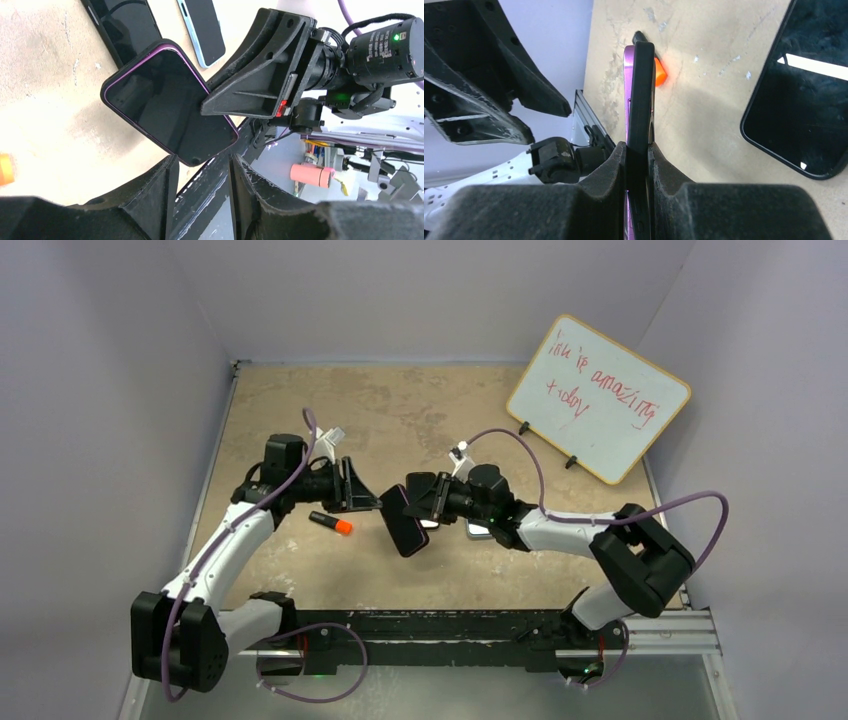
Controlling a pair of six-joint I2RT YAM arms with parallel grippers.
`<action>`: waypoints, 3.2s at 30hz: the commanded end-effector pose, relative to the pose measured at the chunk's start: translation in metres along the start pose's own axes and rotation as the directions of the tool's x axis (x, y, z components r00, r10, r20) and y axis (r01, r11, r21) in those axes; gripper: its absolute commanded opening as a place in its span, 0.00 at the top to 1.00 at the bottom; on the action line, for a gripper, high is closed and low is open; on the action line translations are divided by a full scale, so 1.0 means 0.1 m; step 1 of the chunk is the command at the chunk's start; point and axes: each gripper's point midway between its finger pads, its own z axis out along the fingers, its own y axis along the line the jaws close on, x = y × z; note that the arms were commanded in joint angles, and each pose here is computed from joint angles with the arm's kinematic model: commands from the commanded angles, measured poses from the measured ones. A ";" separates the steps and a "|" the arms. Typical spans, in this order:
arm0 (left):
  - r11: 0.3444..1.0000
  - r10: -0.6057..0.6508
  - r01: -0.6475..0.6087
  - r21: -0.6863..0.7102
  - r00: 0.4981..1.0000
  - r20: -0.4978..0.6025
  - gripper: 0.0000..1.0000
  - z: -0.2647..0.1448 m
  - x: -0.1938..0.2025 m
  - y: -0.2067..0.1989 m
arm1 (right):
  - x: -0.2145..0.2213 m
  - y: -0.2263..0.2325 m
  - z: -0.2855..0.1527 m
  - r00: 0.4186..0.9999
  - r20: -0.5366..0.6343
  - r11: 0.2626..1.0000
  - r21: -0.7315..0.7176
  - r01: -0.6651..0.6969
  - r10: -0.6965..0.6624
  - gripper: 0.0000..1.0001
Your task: Put the phone into the phone case
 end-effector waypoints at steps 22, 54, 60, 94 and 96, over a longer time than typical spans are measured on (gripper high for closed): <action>0.993 0.038 -0.045 0.106 0.997 0.066 0.38 -0.19 -0.15 -0.45 | -0.56 0.25 -0.29 0.987 0.156 0.995 -0.099 -0.020 0.036 1.00; 0.877 -0.029 -0.069 0.475 0.980 0.197 0.54 -0.16 -0.38 -0.91 | -0.60 1.56 -0.60 0.983 0.151 0.794 -0.607 0.005 0.109 1.00; 0.860 -0.018 -0.086 0.503 0.980 0.197 0.88 -0.19 -0.34 -0.96 | -0.45 1.46 -0.54 0.992 0.100 0.812 -0.583 -0.001 0.072 0.81; 0.842 0.103 -0.207 0.499 0.968 0.228 1.00 -0.15 -0.46 -1.00 | 0.13 1.10 -0.62 0.984 -0.076 0.862 -0.496 0.104 -0.162 0.33; 0.842 0.107 -0.201 0.501 0.972 0.211 1.00 -0.13 -0.45 -0.99 | 0.15 1.10 -0.62 0.983 -0.088 0.859 -0.502 0.098 -0.163 0.36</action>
